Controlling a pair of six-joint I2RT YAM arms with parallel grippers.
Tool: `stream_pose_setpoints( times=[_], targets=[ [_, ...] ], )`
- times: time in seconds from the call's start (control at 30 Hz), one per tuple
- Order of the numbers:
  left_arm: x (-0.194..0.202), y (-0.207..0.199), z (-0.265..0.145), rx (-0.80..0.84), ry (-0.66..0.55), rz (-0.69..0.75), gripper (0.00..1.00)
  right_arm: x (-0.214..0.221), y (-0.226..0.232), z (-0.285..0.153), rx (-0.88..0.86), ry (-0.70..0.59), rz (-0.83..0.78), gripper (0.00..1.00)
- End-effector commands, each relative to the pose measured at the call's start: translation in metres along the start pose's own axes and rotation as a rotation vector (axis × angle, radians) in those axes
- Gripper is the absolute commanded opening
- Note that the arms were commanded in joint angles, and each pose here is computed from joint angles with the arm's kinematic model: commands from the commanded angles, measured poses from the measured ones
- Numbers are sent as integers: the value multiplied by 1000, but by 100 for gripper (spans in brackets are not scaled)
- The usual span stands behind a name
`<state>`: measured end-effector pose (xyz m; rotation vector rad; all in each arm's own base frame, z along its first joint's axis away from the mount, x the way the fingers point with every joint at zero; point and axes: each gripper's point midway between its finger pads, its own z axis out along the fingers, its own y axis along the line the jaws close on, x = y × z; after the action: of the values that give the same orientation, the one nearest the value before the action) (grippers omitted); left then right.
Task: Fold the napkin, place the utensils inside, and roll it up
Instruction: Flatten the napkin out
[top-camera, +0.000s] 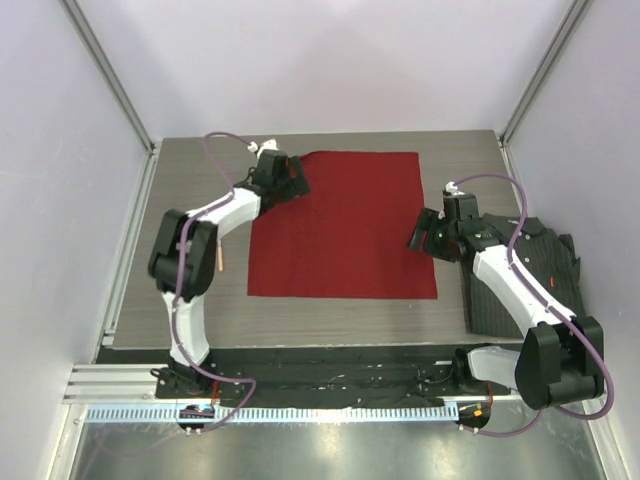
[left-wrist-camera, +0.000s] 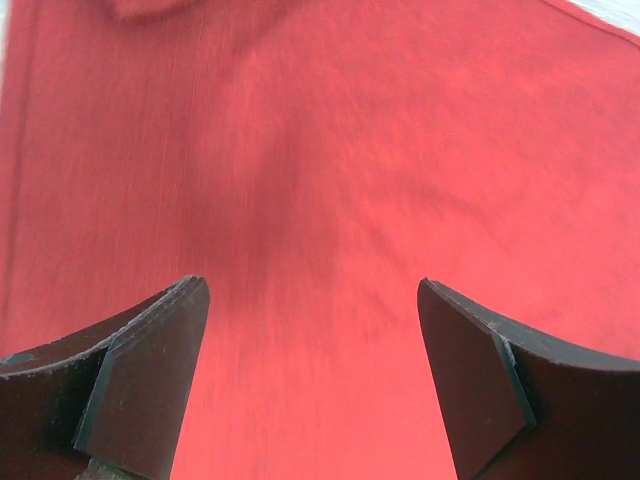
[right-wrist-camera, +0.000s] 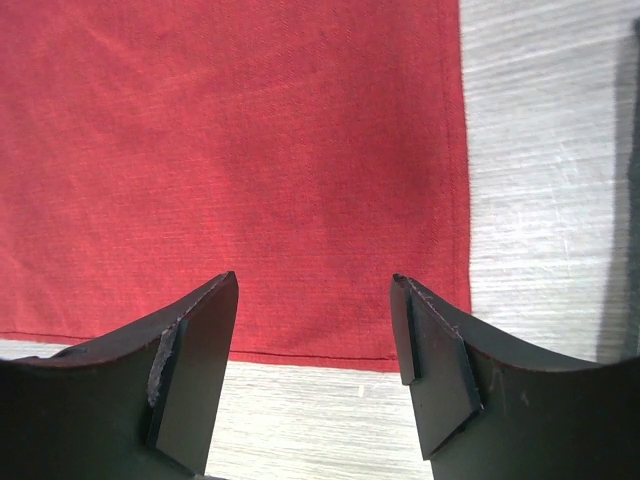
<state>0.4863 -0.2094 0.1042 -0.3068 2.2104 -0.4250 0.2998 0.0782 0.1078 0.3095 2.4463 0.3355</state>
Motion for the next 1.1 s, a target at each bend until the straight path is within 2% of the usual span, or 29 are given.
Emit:
stream_pose_setpoints(
  times=[0.0, 0.1, 0.13, 0.27, 0.53, 0.7, 0.73, 0.9, 1.07],
  targets=[
    [-24, 0, 38, 5, 5, 1, 90, -15, 16, 2, -78, -51, -3, 70],
    [-38, 3, 68, 2, -18, -5, 90, -15, 19, 4, -93, -50, -1, 70],
    [-32, 9, 81, -7, -2, -8, 90, -15, 19, 6, -98, -51, -2, 70],
    [-50, 15, 106, 2, -16, -30, 91, -14, 21, 11, -105, -34, 0, 70],
    [-67, 36, 138, 5, -40, -41, 91, -16, 24, 23, -111, -7, 0, 70],
    [-99, 22, 153, 80, -159, -6, 91, -9, 23, 34, -108, 20, 6, 70],
    [-99, 16, 153, 113, -150, 6, 91, -9, 22, 35, -107, 21, 8, 70],
    [-143, -11, 145, 211, -299, 31, 91, 0, 18, 44, -90, 52, 9, 70],
    [-182, -10, 134, 186, -426, 55, 92, 2, 19, 46, -88, 62, 7, 70]
  ],
)
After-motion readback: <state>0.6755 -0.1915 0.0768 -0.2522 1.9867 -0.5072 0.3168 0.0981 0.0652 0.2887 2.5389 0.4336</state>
